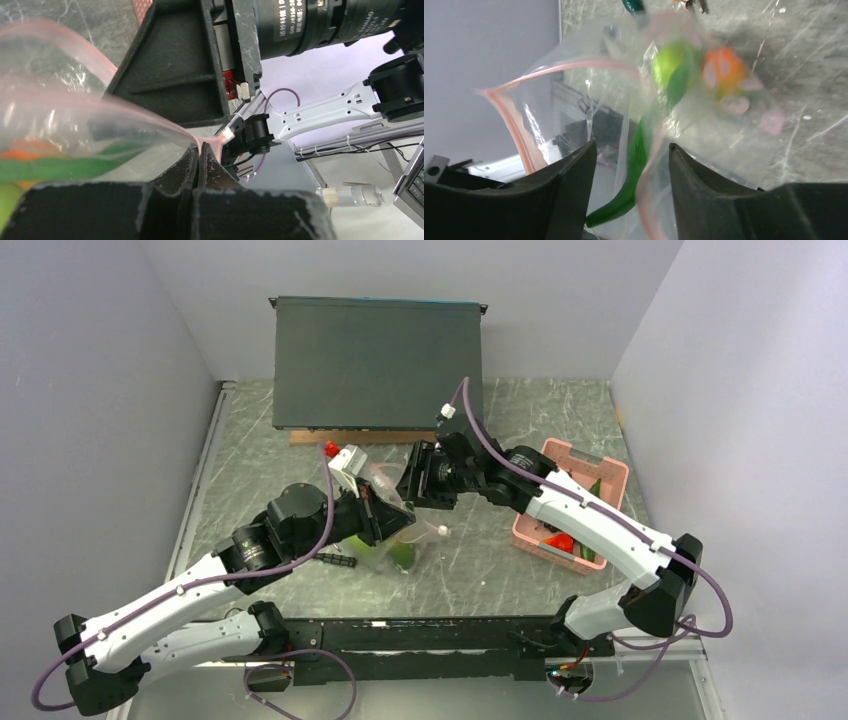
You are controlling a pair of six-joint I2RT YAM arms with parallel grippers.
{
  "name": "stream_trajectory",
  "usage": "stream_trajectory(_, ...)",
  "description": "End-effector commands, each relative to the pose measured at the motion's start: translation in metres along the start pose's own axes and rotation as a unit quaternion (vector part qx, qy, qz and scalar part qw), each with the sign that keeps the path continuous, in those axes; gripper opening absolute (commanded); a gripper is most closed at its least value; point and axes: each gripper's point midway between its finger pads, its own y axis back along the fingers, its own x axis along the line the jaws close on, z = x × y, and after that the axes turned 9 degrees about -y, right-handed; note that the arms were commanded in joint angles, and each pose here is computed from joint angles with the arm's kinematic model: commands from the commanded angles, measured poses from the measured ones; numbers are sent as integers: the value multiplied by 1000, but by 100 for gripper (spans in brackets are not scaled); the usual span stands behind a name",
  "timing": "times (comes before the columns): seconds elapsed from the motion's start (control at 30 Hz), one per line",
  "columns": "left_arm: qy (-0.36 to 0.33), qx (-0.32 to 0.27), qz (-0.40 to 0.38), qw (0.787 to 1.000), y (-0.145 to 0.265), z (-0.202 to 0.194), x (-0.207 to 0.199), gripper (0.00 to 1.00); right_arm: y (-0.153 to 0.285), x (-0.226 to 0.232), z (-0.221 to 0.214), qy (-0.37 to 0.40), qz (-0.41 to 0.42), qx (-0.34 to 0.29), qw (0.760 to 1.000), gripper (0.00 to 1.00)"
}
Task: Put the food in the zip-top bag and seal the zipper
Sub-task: Place the fake vegetable in the zipper food storage bag.
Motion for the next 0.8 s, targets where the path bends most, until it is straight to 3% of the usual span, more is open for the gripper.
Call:
stream_trajectory(0.0,24,-25,9,999,3,14,-4,0,18,20,-5,69,25,0,997,60)
stream_trajectory(0.1,30,-29,19,999,8,15,0,0,30,4,-9,109,-2,-2,994,60)
stream_trajectory(0.27,44,-32,75,996,15,12,20,0,65,16,-3,191,36,-20,981,61)
stream_trajectory(0.37,56,-28,112,992,20,8,32,0,96,17,22,221,37,-97,970,67)
stream_trajectory(0.43,59,-24,124,990,21,6,36,0,113,5,47,227,-6,-165,960,69)
stream_trajectory(0.53,60,-15,127,990,22,6,35,0,130,-43,94,188,-109,-253,943,75)
stream_trajectory(0.63,57,-17,118,991,23,9,31,0,139,-120,139,90,-199,-321,921,82)
stream_trajectory(0.77,43,-25,98,994,26,21,20,0,135,-208,166,-16,-252,-374,892,86)
